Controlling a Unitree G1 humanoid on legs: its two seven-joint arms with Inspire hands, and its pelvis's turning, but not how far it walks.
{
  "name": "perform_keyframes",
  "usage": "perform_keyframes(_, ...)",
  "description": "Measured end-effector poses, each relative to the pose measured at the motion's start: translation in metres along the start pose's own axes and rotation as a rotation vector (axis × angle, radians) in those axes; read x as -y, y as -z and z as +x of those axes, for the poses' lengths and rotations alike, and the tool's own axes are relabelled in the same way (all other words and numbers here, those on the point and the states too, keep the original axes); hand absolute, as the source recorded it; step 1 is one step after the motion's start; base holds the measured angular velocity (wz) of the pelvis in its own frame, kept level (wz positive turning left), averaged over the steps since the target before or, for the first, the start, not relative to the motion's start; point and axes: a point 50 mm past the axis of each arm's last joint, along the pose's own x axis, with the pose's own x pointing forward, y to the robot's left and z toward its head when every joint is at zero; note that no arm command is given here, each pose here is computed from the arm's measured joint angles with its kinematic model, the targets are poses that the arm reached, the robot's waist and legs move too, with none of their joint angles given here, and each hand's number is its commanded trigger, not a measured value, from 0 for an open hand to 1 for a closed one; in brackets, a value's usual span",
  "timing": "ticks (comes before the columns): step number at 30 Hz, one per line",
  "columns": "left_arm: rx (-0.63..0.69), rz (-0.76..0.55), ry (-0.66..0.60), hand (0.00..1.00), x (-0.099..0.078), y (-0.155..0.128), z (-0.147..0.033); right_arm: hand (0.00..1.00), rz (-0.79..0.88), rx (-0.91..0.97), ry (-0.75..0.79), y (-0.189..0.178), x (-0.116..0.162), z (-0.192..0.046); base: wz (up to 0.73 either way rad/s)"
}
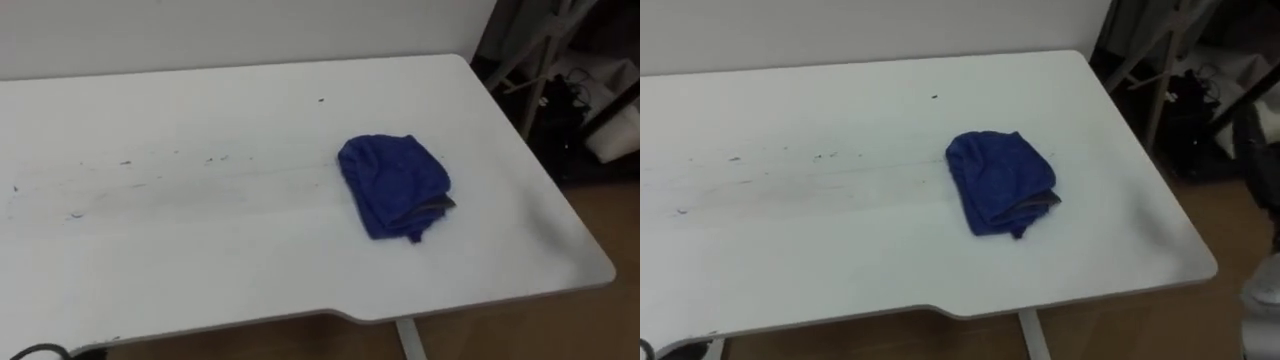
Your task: Wipe table
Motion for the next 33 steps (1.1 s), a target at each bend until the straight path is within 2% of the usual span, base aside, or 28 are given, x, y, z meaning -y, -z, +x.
perform_keyframes(5, -0.029, -0.022, -0.022, 0.00, -0.011, 0.010, -0.001, 0.00, 0.073, -0.242, 0.003, 0.055, 0.003, -0.007, -0.14)
perform_keyframes(9, -0.062, -0.006, -0.042, 0.00, -0.017, 0.023, -0.004, 0.00, 0.045, -0.411, -0.008, 0.098, -0.001, -0.022, -0.01)
perform_keyframes(11, -0.083, -0.003, -0.043, 0.00, -0.017, 0.032, -0.006, 0.00, 0.038, -0.523, -0.035, 0.125, -0.004, -0.037, -0.07)
perform_keyframes(15, -0.114, 0.003, -0.041, 0.00, -0.017, 0.042, -0.008, 0.00, 0.029, -0.663, -0.073, 0.155, -0.008, -0.059, -0.09)
perform_keyframes(18, -0.119, 0.024, -0.026, 0.00, -0.012, 0.044, -0.009, 0.00, -0.041, -0.736, -0.186, 0.175, -0.024, -0.087, -0.04)
perform_keyframes(21, -0.137, 0.073, 0.020, 0.00, 0.004, 0.048, -0.009, 0.00, -0.118, -0.789, -0.352, 0.187, -0.055, -0.123, 0.08)
perform_keyframes(23, -0.149, 0.090, 0.080, 0.00, 0.027, 0.052, -0.011, 0.00, -0.140, -0.825, -0.490, 0.190, -0.080, -0.152, 0.19)
perform_keyframes(26, -0.165, 0.131, 0.135, 0.00, 0.050, 0.059, -0.016, 0.00, -0.167, -0.809, -0.618, 0.185, -0.104, -0.174, 0.27)
perform_keyframes(29, -0.173, 0.173, 0.182, 0.00, 0.070, 0.063, -0.021, 0.00, -0.240, -0.717, -0.707, 0.174, -0.118, -0.176, 0.16)
perform_keyframes(33, -0.152, 0.165, 0.191, 0.00, 0.083, 0.060, -0.024, 0.00, -0.268, -0.588, -0.784, 0.152, -0.135, -0.172, 0.15)
